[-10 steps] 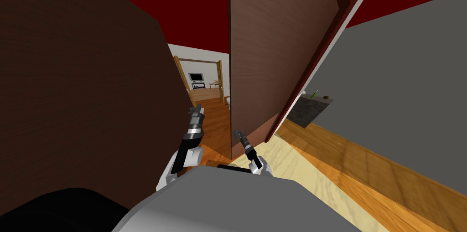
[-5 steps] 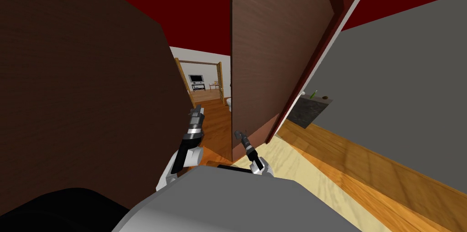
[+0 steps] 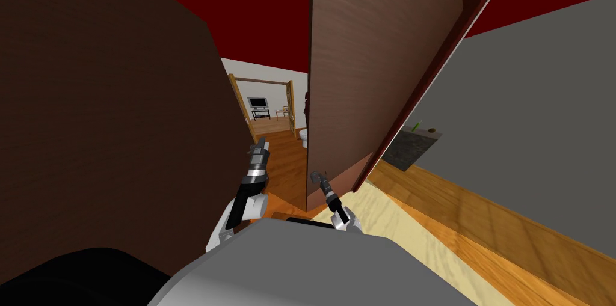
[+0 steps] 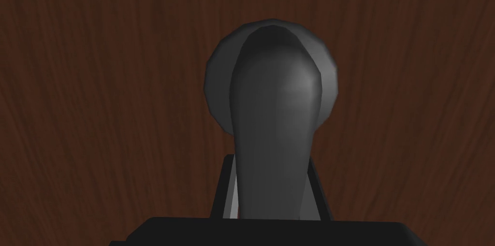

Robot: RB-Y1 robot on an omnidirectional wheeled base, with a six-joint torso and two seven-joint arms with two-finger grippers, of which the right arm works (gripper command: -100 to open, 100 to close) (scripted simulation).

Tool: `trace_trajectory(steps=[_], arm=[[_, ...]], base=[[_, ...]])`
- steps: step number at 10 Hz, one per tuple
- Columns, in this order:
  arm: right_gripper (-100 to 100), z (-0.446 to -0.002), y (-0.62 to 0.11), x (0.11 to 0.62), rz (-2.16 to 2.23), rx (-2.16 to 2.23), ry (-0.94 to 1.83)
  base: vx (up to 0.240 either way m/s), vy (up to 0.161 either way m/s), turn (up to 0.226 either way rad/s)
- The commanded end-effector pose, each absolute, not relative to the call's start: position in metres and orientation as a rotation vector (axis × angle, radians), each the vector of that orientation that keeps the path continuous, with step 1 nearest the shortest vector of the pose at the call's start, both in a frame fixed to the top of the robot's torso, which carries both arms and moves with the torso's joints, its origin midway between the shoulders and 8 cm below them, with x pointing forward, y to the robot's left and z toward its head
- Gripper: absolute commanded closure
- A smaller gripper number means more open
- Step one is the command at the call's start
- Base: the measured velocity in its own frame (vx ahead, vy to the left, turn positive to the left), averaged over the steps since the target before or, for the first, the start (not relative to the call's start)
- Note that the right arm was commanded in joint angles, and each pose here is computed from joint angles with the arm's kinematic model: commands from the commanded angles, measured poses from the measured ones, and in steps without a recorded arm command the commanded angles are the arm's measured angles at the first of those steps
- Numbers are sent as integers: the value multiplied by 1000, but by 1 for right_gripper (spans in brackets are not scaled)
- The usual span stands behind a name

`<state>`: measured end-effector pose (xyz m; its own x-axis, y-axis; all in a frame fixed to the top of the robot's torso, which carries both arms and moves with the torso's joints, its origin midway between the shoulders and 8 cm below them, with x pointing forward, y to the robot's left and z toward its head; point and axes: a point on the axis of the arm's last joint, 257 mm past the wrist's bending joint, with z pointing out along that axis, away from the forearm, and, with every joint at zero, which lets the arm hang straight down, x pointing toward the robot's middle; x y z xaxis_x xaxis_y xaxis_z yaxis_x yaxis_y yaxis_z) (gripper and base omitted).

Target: Push the door open

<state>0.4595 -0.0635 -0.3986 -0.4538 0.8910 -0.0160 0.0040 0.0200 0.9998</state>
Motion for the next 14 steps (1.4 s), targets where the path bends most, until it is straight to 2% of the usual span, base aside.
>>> trace_trajectory(steps=[1,14], arm=[[100,-396,-77,466,1499,951,1549],[100,-394,-142,485,1381,1032,1438]], base=[[129,120,-55],[102,107,-47]])
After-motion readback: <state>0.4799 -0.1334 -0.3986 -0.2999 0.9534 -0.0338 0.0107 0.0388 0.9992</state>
